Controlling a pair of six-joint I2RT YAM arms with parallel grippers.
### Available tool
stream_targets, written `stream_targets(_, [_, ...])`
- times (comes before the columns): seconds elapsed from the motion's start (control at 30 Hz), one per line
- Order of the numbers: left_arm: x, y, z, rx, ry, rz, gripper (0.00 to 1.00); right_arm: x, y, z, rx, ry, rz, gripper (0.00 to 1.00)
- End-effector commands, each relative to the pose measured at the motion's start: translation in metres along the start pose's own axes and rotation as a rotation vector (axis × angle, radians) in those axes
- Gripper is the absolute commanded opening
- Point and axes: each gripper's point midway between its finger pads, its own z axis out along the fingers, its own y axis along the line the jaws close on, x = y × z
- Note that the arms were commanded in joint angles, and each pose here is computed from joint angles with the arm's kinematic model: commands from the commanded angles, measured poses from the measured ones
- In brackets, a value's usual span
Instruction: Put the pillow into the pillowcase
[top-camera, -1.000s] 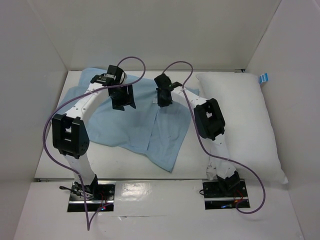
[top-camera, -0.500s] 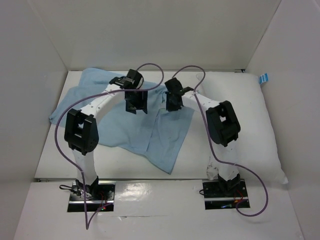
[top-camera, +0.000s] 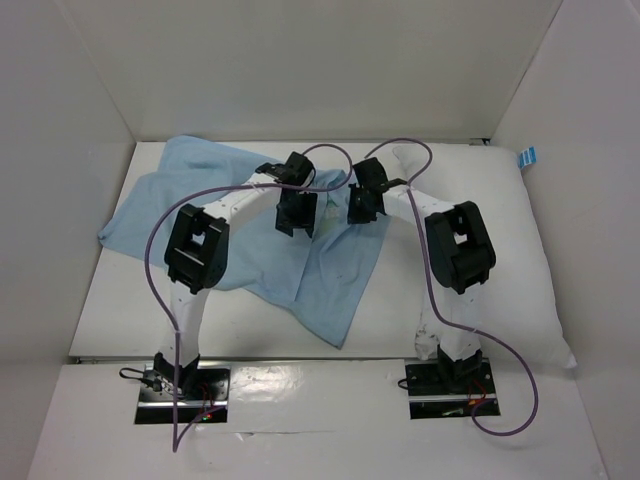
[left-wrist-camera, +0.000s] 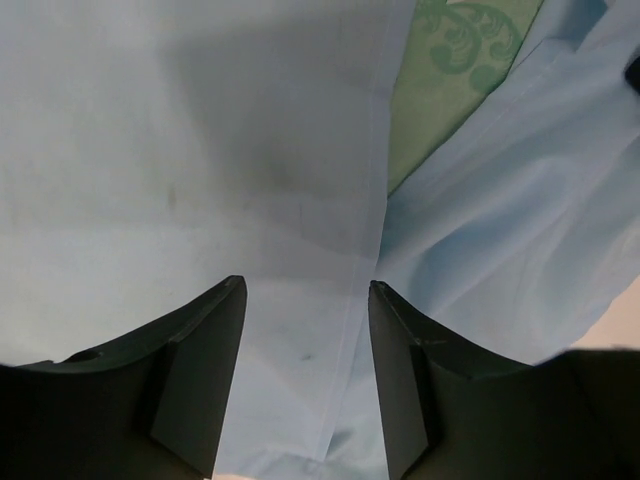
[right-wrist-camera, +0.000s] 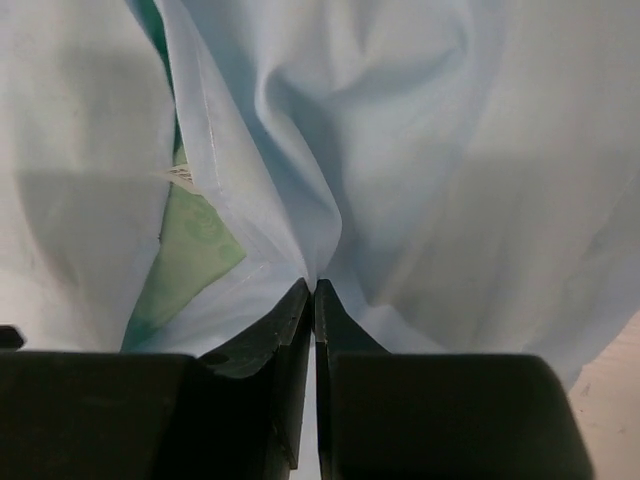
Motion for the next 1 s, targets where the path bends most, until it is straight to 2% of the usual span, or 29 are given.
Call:
stream_targets(0.0, [-0.012,-0.015,0.006,0.057,-0.027,-0.014,0.66,-0.023,0.013,-0.015,-0.065,-0.074,0.001,0.12])
stream_targets(0.23, [-0.011,-0.026,0.015,0.087,-0.014,-0.003,0.71,-0.017,0.013,-0.01,-0.078,-0.058,0.001,0.15])
stream_targets(0.5, [-0.011,-0.017,0.038,-0.013,0.01,0.02,0.69,-0.014,0.009,-0.011,-0.08,-0.053,0.017,0.16])
stream_targets(0.6, [-0.015,-0.012,0.038,-0.055,0.0,0.01,0.55,-0.014,0.009,-0.011,-0.08,-0.053,0.017,0.16])
stream_targets(0.63, [-0.015,-0.011,0.038,-0.063,-0.004,0.0,0.37,-0.014,0.009,-0.011,-0.08,-0.053,0.017,0.16])
stream_targets(0.67, [-0.02,-0.011,0.031,-0.068,-0.025,0.0,0.37,-0.014,0.009,-0.011,-0.08,-0.053,0.017,0.16])
stream_targets(0.7, [-0.021,-0.007,0.025,-0.092,-0.038,-0.013,0.18,-0.017,0.01,-0.014,-0.084,-0.063,0.007,0.16])
stream_targets(0.77, [-0.029,-0.01,0.008,-0.088,-0.071,-0.023,0.03,-0.015,0.009,-0.014,-0.08,-0.054,0.008,0.15])
stream_targets(0.8, [-0.035,-0.012,-0.01,-0.082,-0.102,-0.023,0.0,-0.015,0.008,-0.014,-0.079,-0.054,-0.001,0.13])
stream_targets(0.9, [-0.042,-0.01,-0.043,-0.056,-0.133,-0.028,0.0,-0.017,0.004,-0.014,-0.074,-0.057,0.006,0.1])
stream_targets(0.97, [-0.05,-0.01,-0.074,0.028,-0.162,-0.057,0.0,-0.017,0.004,-0.014,-0.074,-0.057,-0.003,0.09])
